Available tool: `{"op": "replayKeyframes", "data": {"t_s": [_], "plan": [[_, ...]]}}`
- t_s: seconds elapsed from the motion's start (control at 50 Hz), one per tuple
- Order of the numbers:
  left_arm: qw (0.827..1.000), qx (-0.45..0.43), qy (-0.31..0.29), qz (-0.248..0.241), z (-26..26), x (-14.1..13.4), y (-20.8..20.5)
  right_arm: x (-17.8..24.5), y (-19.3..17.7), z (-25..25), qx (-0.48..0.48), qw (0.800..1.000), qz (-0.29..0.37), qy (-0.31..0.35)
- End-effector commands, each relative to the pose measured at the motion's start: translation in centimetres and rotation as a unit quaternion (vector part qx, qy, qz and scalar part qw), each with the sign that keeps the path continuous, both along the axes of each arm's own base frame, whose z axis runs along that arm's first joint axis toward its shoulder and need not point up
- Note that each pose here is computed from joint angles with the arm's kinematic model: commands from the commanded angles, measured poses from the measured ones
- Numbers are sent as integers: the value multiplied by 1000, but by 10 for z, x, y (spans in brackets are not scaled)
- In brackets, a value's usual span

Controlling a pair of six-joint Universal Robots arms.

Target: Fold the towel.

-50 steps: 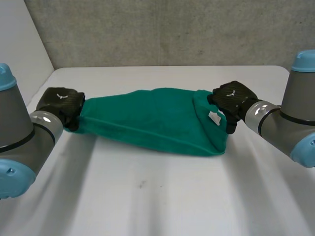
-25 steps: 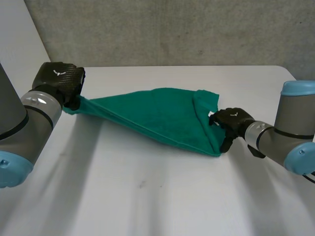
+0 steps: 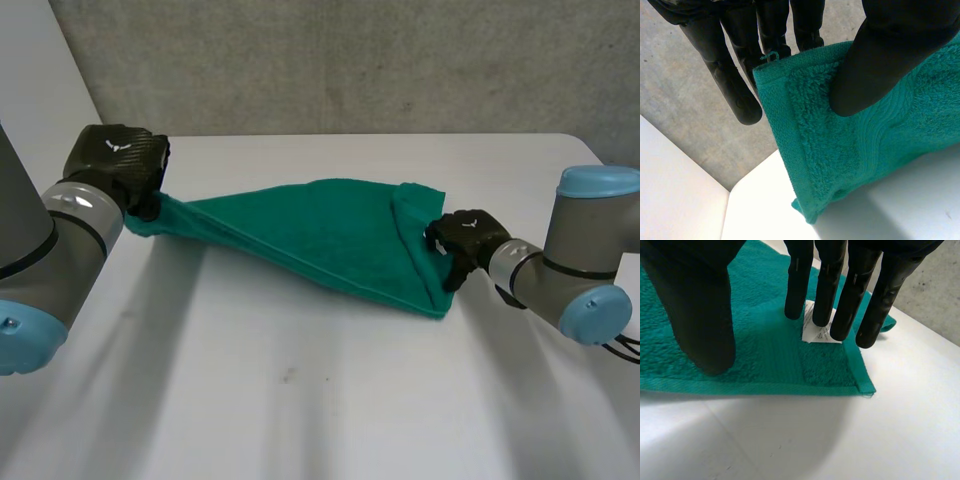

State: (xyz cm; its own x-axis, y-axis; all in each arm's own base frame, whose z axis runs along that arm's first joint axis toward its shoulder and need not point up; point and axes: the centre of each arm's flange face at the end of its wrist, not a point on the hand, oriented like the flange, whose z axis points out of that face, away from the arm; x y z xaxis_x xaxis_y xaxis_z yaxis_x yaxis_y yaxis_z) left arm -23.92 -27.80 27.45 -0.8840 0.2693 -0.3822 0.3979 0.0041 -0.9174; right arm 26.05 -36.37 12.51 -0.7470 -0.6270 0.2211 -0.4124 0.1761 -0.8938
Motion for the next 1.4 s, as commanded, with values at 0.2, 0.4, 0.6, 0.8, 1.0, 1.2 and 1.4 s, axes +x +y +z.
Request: {"op": "replayKeyframes", "data": {"t_s": [0.2, 0.4, 0.6, 0.8, 1.0, 1.2, 1.4], "plan": [[1000, 3, -1, 3, -2, 2, -2, 3, -12, -10, -3, 1000, -1, 2], [1000, 1, 0, 2, 0, 1, -1, -1, -15, 23, -34, 999, -8, -12], [1000, -2, 1, 4, 1, 2, -2, -4, 1, 40, -24, 999, 18, 26], [1000, -10, 4, 6, 6, 3, -5, -5, 11, 7, -13, 995, 49, 86], [1000, -10, 4, 8, 7, 3, -6, -3, 9, -1, -19, 995, 50, 85], [1000, -8, 4, 7, 5, 2, -6, 1, 5, -2, -34, 995, 52, 81], [1000, -14, 6, 7, 6, 2, -7, 2, -1, -10, -32, 995, 52, 82]]}}
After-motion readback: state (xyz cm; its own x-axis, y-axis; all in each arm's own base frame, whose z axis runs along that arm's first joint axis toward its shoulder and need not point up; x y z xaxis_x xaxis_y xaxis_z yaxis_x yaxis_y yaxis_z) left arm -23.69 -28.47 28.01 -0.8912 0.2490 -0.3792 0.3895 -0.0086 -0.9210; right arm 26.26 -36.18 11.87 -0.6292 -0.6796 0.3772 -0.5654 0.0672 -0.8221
